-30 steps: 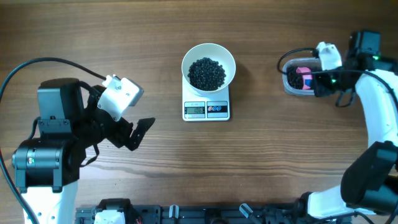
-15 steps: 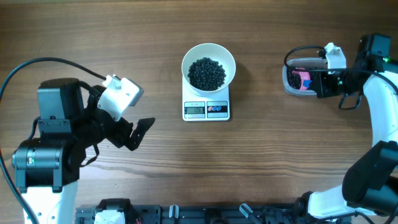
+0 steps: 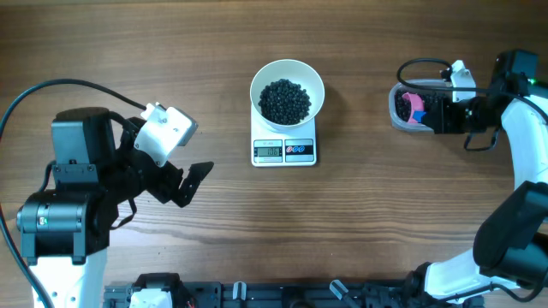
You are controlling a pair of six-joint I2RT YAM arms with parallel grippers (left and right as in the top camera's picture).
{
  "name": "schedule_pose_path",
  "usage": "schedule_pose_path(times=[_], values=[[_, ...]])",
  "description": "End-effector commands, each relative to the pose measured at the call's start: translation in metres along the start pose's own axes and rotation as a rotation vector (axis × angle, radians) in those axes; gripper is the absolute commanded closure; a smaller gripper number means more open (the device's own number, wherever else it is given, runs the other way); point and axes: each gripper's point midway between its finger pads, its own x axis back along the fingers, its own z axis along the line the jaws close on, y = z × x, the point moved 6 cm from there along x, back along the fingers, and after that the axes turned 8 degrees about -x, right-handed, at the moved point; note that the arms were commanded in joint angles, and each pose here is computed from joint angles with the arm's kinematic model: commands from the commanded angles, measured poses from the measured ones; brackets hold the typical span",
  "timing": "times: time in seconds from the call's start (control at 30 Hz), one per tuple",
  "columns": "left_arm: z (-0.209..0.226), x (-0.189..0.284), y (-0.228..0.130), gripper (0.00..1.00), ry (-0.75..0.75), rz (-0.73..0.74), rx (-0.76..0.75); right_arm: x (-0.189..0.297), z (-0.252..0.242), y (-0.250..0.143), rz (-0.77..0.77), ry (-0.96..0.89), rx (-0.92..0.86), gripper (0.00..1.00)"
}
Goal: Scoop item into bowl and weigh 150g on scale
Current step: 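Lower the scoop into the beans and fill it again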
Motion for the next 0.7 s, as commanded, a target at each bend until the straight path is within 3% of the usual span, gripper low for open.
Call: schedule_pose_path(times=[0.0,0.27,0.67], values=[[0.001,0.004,0.005,0.0,-0.001,-0.023,-0.022,-0.009,-0.005,-0.003,0.023,0.076,-0.084,0.95],[0.001,0.004,0.005,0.0,-0.001,-0.023,-0.022,0.013,-0.024,-0.002,-0.083,0.223,-0.192,0.96],[0.001,0.004,0.005,0.0,-0.001,-0.023,-0.022,0.016,-0.03,-0.003,-0.088,0.221,-0.223,0.96]])
